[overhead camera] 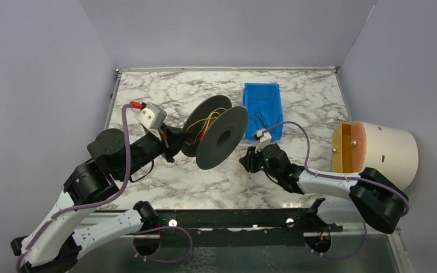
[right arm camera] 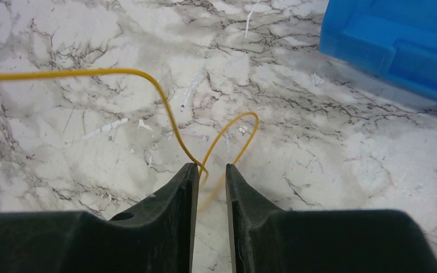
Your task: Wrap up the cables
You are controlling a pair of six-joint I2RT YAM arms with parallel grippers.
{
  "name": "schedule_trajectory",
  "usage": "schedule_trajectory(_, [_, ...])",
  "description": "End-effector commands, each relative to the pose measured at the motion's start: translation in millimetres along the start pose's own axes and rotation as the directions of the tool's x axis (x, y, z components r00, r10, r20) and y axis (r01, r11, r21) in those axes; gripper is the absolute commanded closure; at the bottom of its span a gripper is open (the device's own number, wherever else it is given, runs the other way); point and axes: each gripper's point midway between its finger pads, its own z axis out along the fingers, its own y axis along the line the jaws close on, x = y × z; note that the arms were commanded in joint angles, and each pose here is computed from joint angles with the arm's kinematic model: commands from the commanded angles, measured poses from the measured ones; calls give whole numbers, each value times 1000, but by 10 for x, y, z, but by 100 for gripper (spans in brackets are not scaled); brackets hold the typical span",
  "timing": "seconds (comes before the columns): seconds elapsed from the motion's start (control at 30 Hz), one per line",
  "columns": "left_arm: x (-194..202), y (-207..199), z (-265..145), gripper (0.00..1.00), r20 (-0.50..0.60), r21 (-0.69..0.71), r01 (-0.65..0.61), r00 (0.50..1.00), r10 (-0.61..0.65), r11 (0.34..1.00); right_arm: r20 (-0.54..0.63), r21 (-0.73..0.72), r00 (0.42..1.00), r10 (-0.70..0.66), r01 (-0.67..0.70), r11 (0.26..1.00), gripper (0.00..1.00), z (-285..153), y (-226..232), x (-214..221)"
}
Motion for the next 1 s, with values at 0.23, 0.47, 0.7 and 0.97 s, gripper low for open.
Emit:
schedule_trajectory(0.23, [-649,65,-39,100,232,-61,80,971,-64,995,-5,-143,999,44,-45,989,72,26,199,157])
schedule_trajectory(0.47, [-685,85,4,100,241,-75,98,967,-77,992,-35,-136,998,56,-60,989,67,18,167,273])
schedule_trajectory(0.7, [-796,98,-71,100,277,-82,110,957,-84,991,-41,-135,996,84,-89,987,79,-44,133,368])
schedule_trajectory(0.97, [-841,59,-139,100,293,-57,120,951,-99,991,-42,-84,990,138,-141,986,99,-96,38,423])
